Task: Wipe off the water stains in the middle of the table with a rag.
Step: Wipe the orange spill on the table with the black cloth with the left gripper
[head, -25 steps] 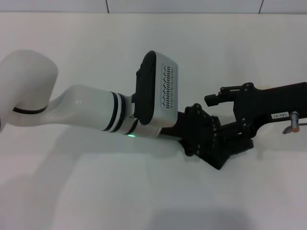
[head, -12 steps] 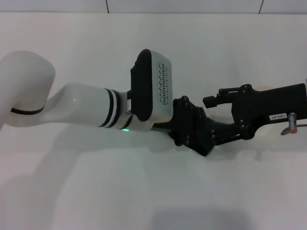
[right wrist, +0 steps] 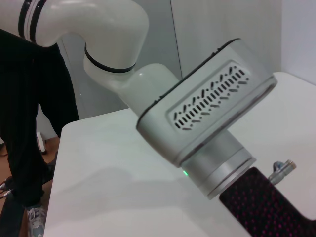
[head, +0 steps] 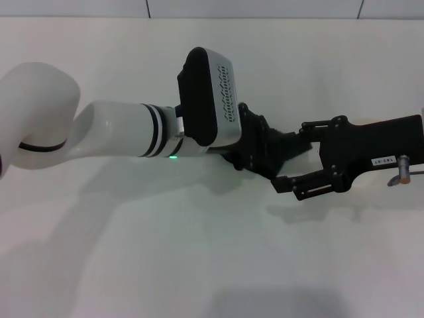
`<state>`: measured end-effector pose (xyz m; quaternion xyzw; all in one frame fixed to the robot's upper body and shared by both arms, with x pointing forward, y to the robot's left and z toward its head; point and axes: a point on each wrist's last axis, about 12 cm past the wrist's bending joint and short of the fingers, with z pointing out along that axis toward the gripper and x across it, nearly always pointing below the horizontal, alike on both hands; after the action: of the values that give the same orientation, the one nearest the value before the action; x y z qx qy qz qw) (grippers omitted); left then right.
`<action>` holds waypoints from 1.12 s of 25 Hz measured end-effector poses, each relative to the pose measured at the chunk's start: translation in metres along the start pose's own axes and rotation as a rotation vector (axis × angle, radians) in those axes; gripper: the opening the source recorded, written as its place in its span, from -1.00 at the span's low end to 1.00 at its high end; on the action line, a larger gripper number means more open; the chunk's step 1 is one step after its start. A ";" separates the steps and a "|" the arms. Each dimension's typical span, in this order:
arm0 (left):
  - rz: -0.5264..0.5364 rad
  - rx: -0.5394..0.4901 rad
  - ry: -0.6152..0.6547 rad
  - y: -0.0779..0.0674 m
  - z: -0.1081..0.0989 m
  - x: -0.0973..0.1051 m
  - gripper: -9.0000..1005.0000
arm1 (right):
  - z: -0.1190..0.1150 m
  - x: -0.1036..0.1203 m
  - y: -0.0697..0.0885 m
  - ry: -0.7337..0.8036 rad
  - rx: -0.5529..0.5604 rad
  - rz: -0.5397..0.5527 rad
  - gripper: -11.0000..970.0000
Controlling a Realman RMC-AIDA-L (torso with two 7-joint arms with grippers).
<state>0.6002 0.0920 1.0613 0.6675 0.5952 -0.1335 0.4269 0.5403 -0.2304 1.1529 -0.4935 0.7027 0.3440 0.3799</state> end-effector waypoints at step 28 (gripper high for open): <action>0.028 0.078 -0.082 -0.011 -0.002 -0.006 -0.70 | 0.002 0.000 0.002 -0.009 -0.009 0.001 0.73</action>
<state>0.5878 0.0882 1.0620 0.6861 0.5619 -0.1780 0.4264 0.5388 -0.2284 1.1528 -0.4935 0.6996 0.3495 0.3806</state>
